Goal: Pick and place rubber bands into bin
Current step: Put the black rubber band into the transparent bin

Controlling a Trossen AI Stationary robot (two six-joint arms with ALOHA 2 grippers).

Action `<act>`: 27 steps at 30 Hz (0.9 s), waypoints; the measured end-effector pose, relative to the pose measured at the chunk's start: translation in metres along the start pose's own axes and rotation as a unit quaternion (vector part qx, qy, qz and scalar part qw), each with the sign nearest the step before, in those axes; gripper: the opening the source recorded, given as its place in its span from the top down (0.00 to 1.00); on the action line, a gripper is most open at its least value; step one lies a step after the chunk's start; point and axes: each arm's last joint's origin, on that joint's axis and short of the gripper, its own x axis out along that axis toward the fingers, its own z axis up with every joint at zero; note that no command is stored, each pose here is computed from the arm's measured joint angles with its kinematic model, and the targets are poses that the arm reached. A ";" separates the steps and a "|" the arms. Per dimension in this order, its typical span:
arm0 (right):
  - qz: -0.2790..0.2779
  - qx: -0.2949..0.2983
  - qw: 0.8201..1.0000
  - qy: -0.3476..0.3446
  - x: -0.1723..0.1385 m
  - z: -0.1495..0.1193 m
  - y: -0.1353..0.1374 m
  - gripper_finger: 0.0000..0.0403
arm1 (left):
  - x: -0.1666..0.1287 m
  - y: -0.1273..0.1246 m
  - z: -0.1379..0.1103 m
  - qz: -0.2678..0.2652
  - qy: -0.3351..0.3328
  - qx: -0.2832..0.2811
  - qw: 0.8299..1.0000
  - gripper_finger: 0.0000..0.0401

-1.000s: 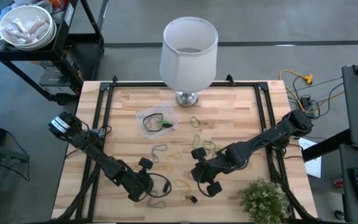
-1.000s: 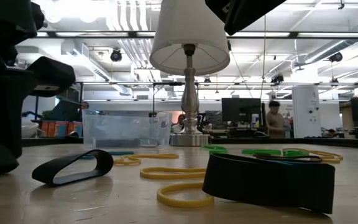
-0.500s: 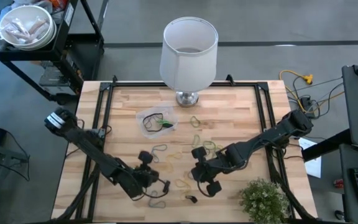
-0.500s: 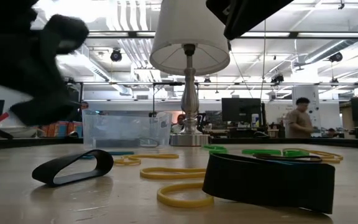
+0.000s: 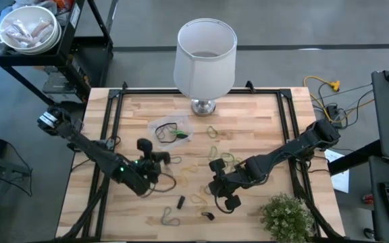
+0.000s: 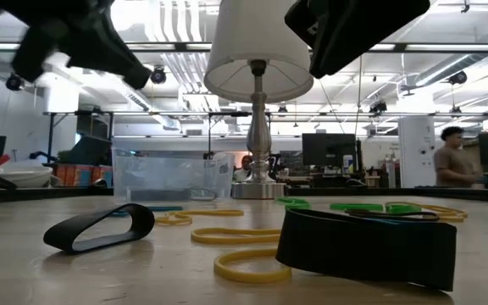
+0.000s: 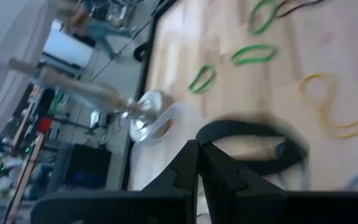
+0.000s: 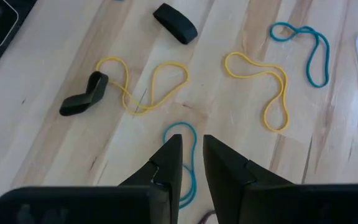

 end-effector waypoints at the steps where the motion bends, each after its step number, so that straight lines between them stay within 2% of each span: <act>1: 0.000 0.000 1.000 -0.001 0.000 0.000 0.000 0.85 | 0.003 0.006 -0.002 0.007 0.006 -0.003 1.000 1.00; 6: 0.000 0.000 1.000 -0.001 0.000 0.000 0.000 0.85 | 0.022 0.030 -0.016 0.048 0.050 -0.022 0.997 1.00; 12: 0.000 0.002 1.000 -0.001 0.000 0.000 0.000 0.85 | 0.049 0.047 -0.041 0.086 0.120 -0.025 0.989 1.00; 19: 0.000 0.001 1.000 -0.004 0.000 0.001 0.000 0.85 | 0.074 0.055 -0.057 0.065 0.171 -0.032 0.983 1.00; 27: 0.001 0.002 1.000 -0.009 0.000 0.002 0.000 0.85 | 0.096 0.066 -0.062 0.036 0.160 -0.037 0.986 1.00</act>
